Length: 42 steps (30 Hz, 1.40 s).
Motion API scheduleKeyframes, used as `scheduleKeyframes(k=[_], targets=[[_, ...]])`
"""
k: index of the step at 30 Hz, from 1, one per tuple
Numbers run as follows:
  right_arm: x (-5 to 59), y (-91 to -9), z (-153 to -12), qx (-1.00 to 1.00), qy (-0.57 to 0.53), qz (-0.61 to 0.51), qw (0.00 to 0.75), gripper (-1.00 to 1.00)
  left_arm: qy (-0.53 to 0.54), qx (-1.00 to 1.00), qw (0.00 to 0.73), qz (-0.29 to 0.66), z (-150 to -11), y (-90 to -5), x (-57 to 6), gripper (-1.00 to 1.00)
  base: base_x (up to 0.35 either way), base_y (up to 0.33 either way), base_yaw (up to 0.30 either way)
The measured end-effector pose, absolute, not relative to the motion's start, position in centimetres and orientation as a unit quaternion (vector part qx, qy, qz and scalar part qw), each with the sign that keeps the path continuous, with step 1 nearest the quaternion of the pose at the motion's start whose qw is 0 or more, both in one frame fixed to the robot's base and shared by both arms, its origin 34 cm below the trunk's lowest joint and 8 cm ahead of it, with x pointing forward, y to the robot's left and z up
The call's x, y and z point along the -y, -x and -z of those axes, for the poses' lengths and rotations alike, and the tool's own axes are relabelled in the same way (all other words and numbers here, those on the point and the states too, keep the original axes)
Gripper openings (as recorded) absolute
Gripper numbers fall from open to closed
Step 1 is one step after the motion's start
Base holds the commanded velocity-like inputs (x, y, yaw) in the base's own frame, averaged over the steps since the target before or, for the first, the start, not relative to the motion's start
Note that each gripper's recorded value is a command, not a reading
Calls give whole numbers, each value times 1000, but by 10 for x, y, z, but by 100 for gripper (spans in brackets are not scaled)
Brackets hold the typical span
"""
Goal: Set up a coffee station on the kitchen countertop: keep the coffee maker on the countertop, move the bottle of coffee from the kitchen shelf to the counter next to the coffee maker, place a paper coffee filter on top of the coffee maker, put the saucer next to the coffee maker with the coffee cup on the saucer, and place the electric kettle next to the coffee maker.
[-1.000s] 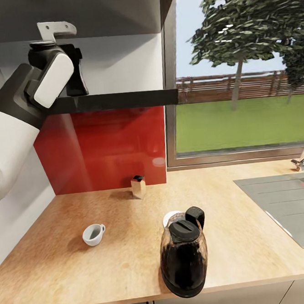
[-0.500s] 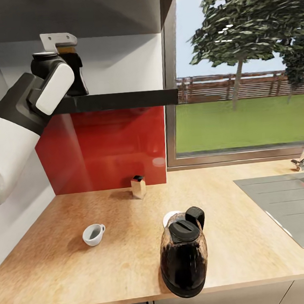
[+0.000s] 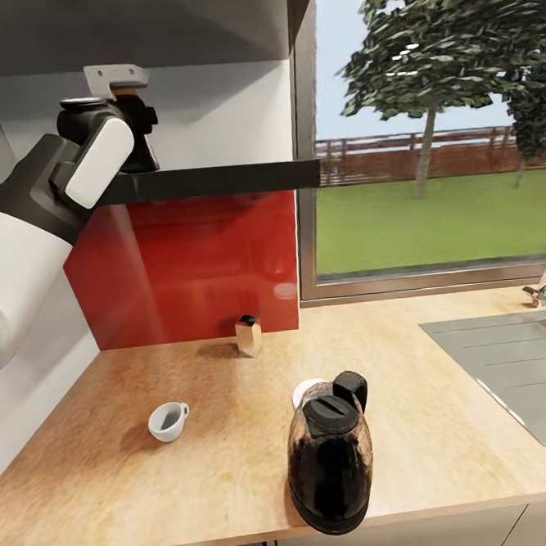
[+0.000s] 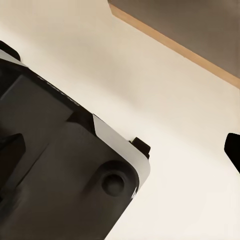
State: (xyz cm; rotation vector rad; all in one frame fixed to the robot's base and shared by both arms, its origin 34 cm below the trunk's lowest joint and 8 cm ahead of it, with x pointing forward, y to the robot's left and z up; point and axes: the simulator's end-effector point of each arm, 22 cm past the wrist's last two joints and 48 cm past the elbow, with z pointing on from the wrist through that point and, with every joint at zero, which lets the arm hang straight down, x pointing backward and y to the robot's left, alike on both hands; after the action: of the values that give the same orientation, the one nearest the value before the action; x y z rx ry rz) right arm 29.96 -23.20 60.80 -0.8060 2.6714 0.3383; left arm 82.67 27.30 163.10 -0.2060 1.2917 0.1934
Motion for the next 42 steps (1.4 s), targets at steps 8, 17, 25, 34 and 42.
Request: scheduleKeyframes(k=[8,17,25,34,42], targets=[[232,-300,-608,-937,283,-119,165,100,94,-601,789,-89,-1630,-828,-273,100,3,0,0],[232,-300,-608,-937,283,-119,165,100,95,-606,785,-89,-1623,-831,-274,100,84,0,0],[232,-299,-608,-937,283,-119,165,100,97,-609,782,-91,-1619,-833,-276,100,39,0,0],[232,-300,-608,-937,283,-119,165,100,98,-610,781,-92,-1618,-834,-277,100,32,0,0],[232,-299,-608,-937,283,-119,165,100,98,-610,781,-92,-1618,-834,-277,100,117,0,0]])
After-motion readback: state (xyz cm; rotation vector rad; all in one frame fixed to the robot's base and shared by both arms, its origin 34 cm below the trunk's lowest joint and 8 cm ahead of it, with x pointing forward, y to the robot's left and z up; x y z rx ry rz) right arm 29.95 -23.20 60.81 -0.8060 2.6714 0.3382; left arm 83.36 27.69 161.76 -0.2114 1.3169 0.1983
